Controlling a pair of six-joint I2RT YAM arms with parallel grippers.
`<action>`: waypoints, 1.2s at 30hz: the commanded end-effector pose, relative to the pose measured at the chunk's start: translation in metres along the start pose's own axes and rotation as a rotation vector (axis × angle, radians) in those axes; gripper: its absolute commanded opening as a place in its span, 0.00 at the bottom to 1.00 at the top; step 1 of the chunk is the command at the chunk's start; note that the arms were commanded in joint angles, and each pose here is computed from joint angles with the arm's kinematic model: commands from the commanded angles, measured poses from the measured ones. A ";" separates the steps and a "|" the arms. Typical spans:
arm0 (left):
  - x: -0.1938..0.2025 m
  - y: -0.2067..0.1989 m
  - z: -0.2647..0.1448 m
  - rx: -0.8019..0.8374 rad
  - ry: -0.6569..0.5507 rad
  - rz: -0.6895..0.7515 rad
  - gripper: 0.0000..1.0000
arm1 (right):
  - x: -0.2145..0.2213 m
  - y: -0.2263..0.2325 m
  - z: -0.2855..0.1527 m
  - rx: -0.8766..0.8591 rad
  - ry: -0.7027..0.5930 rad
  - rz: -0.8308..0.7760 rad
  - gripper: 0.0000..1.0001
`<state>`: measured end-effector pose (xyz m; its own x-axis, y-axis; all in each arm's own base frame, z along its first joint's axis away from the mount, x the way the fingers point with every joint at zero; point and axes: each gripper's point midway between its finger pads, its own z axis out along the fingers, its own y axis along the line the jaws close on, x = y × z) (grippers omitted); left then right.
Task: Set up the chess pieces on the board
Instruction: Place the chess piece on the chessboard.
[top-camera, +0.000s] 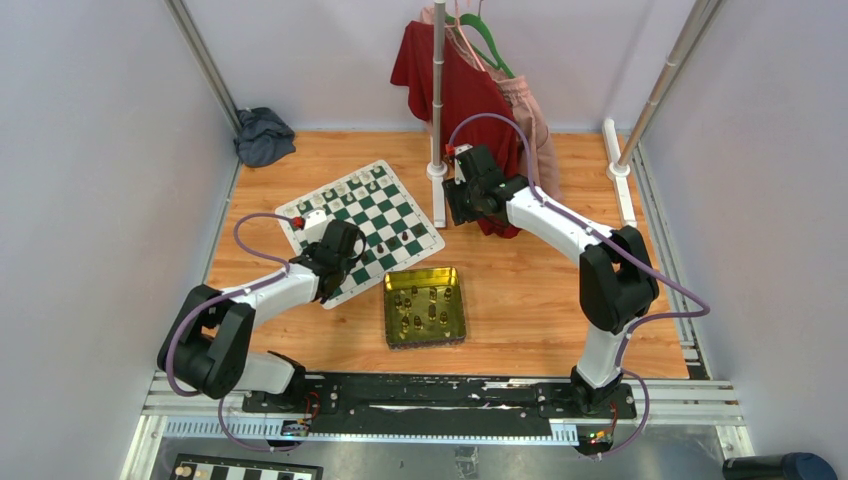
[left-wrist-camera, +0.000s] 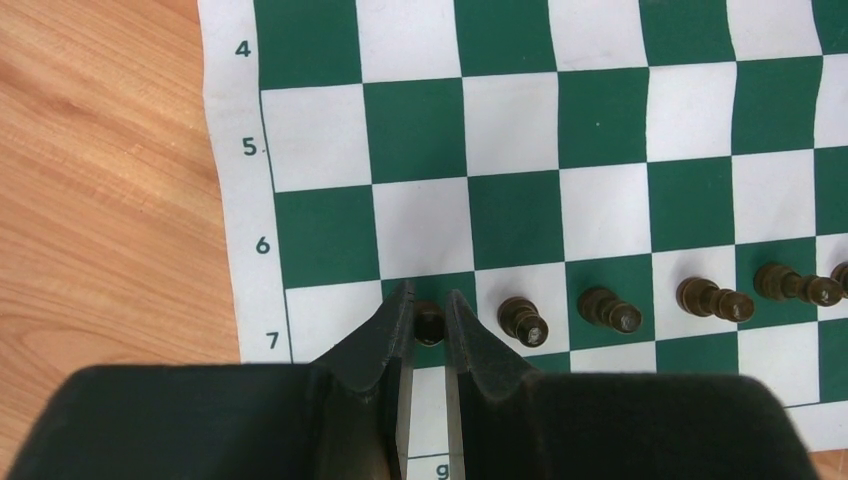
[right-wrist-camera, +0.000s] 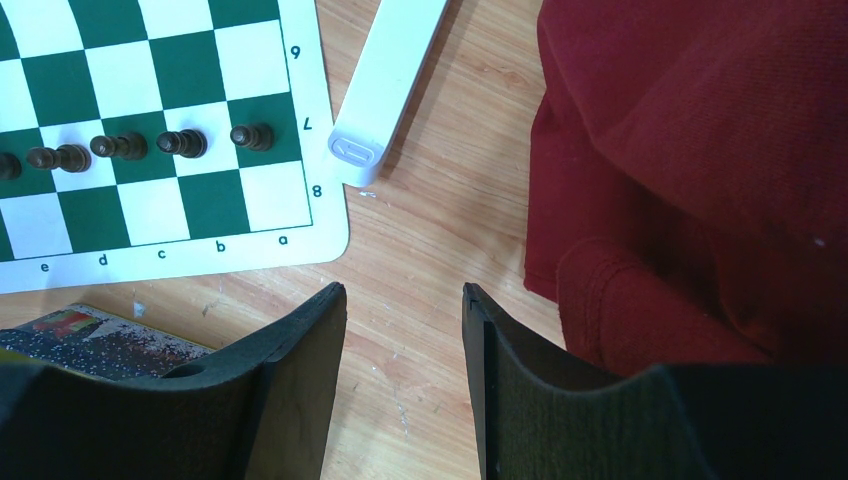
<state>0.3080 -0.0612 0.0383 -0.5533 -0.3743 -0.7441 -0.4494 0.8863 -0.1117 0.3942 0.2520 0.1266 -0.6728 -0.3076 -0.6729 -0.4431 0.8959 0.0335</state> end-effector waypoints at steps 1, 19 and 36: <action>-0.011 -0.008 0.001 0.008 -0.032 -0.016 0.00 | 0.002 0.002 -0.008 0.011 0.009 -0.005 0.51; 0.004 0.000 0.004 -0.014 0.002 -0.020 0.34 | 0.005 0.001 -0.007 0.009 0.017 -0.014 0.51; -0.032 0.002 -0.020 -0.012 -0.075 -0.031 0.52 | -0.006 0.003 -0.021 0.009 -0.009 -0.039 0.51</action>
<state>0.3033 -0.0580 0.0423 -0.5515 -0.3816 -0.7418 -0.4630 0.8797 -0.1083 0.3918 0.2512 0.1252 -0.6776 -0.3143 -0.6649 -0.4451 0.8950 0.0306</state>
